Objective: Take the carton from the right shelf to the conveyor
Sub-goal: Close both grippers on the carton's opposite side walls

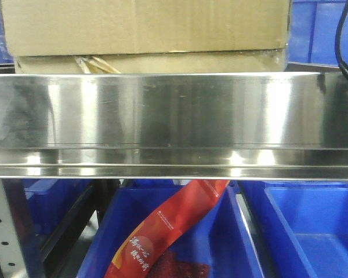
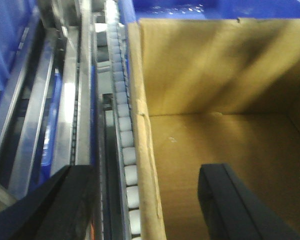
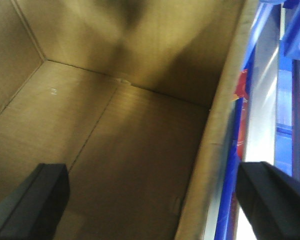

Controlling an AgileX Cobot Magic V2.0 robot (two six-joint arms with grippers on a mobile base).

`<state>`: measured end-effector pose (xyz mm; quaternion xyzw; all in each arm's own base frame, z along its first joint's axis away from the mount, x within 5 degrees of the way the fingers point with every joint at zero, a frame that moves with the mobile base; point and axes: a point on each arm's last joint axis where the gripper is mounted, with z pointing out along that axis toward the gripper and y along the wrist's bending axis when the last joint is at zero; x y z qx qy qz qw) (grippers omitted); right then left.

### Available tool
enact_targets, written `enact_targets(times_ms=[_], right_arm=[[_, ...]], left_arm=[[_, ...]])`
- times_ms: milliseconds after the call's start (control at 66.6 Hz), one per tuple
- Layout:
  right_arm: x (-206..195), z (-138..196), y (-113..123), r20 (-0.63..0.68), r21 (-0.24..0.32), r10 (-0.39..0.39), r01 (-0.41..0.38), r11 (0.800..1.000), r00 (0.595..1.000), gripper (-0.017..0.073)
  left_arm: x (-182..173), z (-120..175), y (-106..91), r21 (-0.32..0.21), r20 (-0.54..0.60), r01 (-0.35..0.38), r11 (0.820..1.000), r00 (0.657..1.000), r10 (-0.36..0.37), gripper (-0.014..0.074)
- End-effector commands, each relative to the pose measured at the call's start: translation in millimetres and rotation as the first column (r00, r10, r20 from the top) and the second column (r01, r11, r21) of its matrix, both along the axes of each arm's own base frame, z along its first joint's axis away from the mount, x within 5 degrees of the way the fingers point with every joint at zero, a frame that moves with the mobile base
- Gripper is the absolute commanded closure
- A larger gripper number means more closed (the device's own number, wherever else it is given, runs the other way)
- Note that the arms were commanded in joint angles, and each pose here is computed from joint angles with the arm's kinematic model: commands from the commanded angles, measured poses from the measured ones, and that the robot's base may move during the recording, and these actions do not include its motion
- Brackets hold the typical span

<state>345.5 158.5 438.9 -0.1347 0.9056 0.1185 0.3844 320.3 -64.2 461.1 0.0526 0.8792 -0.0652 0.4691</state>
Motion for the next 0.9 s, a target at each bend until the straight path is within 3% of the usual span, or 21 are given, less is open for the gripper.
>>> enact_targets(times_ms=[0,496,766,886], right_arm=[[0,5,-1,0.034,-0.001,-0.006,0.006,1.0,0.999,0.0],[-3,10,-3,0.052,0.007,-0.008,0.008,1.0,0.999,0.0],[-2,10,-7,0.049,-0.006,-0.021,0.021,1.0,0.999,0.0],[1,9,-15,0.04,-0.002,-0.05,0.05,0.999,0.998,0.0]], left_arm=[[3,-3,-5.5,-0.016,0.011,0.031,0.999,0.999,-0.031,0.024],[-59,32,-18.3,-0.027,0.047,0.127,0.992,0.991,-0.125,0.024],[-47,35,-31.6,-0.046,0.146,0.158,0.986,0.978,-0.15,0.024],[-31,36,-35.0,-0.028,0.145,0.15,0.988,0.979,-0.144,0.024]])
